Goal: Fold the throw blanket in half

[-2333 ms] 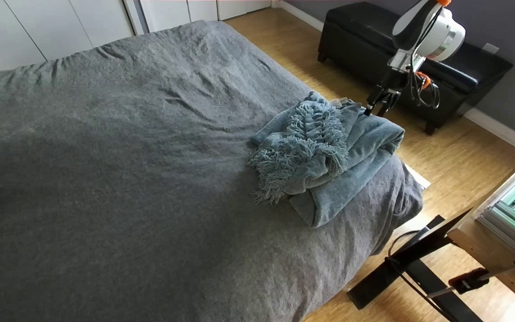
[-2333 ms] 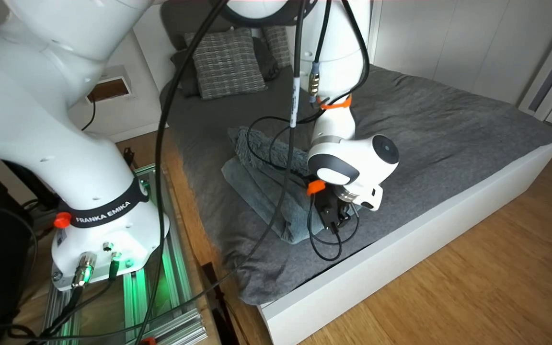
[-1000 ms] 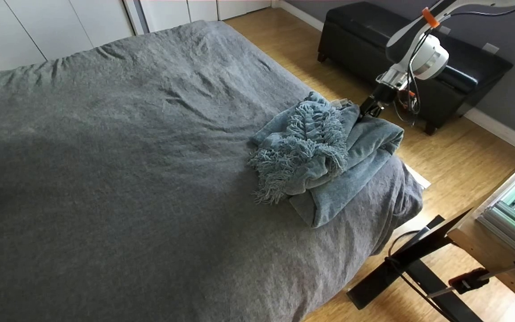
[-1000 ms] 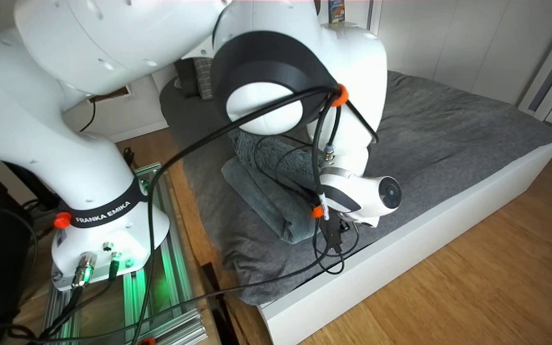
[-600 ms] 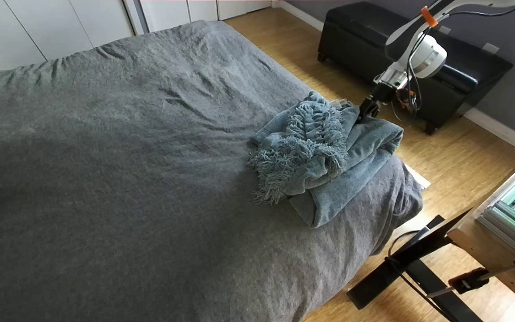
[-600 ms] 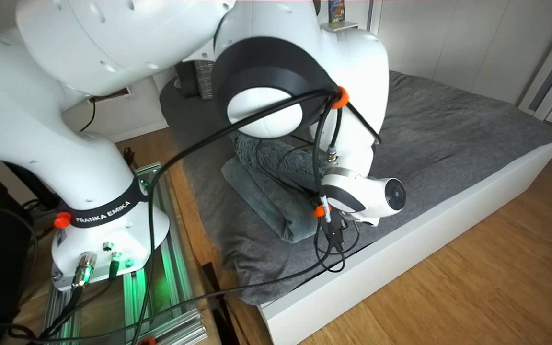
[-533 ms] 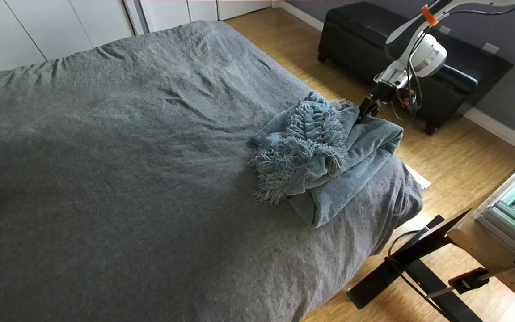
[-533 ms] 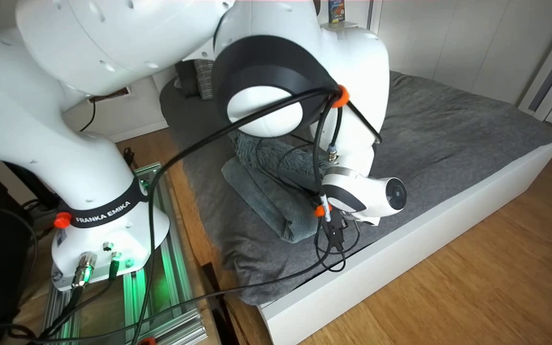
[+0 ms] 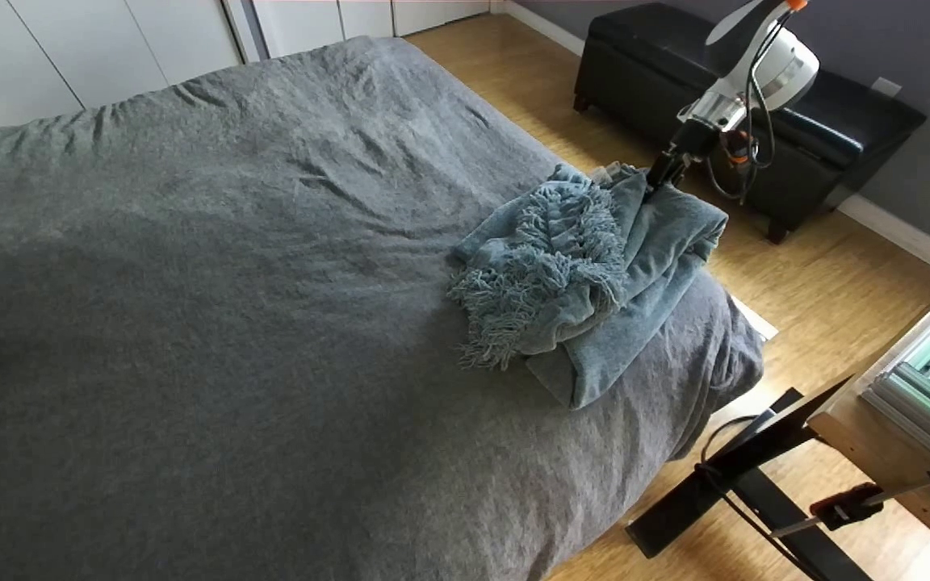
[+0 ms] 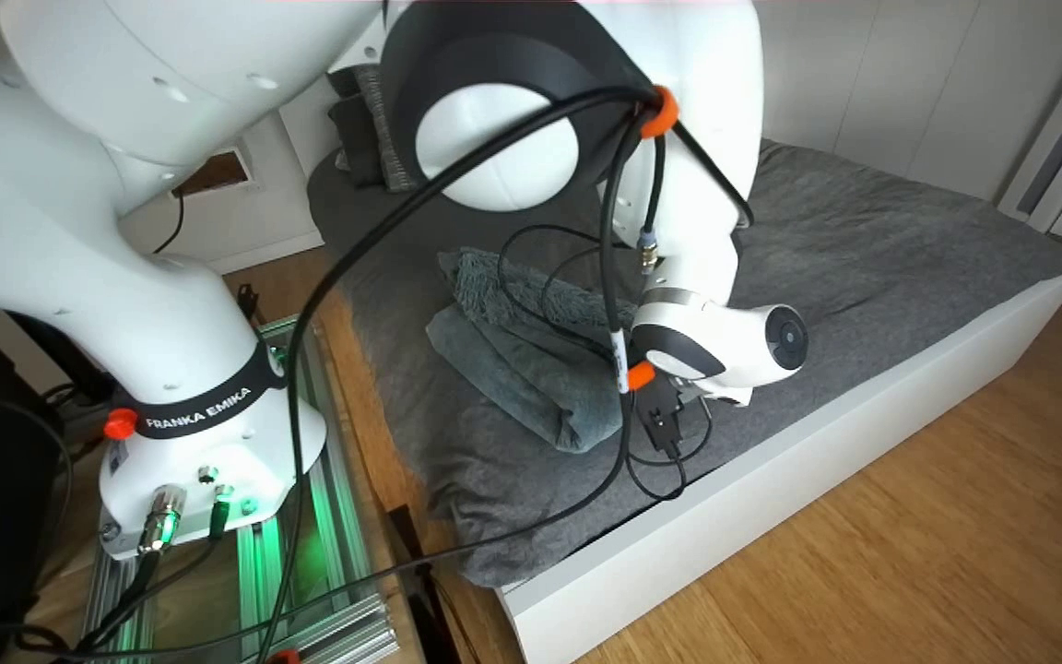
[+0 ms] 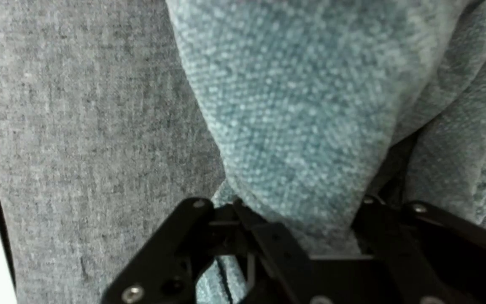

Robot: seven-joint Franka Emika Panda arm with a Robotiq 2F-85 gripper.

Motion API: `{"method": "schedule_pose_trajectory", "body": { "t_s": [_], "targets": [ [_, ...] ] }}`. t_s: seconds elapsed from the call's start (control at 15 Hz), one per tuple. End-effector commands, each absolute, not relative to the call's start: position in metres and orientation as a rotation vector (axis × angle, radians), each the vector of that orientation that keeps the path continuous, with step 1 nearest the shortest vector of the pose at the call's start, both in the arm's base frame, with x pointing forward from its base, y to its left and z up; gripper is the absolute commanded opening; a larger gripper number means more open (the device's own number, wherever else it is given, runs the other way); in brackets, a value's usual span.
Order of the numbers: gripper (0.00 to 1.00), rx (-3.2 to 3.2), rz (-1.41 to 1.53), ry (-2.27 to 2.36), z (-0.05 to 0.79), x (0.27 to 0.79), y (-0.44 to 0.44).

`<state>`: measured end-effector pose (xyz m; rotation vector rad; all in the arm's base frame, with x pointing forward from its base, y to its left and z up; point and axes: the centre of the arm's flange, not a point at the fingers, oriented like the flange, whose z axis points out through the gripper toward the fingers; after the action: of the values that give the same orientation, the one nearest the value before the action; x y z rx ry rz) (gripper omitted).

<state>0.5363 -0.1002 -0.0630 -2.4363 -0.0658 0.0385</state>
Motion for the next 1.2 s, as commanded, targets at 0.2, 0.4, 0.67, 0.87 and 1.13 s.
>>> {"method": "schedule_pose_trajectory", "body": {
  "t_s": [0.2,0.4,0.67,0.87,1.13],
  "targets": [
    [0.08,-2.478,-0.128,-0.019,-0.008,0.543,-0.155],
    [0.08,-2.509,-0.168,-0.007,0.000,0.544,-0.175],
    [0.08,-2.607,-0.264,0.018,0.007,0.546,-0.199],
    [0.08,-2.679,-0.326,0.042,0.015,0.549,-0.217],
    [0.08,-2.772,-0.403,0.044,0.037,0.551,-0.231]
  ]
}}
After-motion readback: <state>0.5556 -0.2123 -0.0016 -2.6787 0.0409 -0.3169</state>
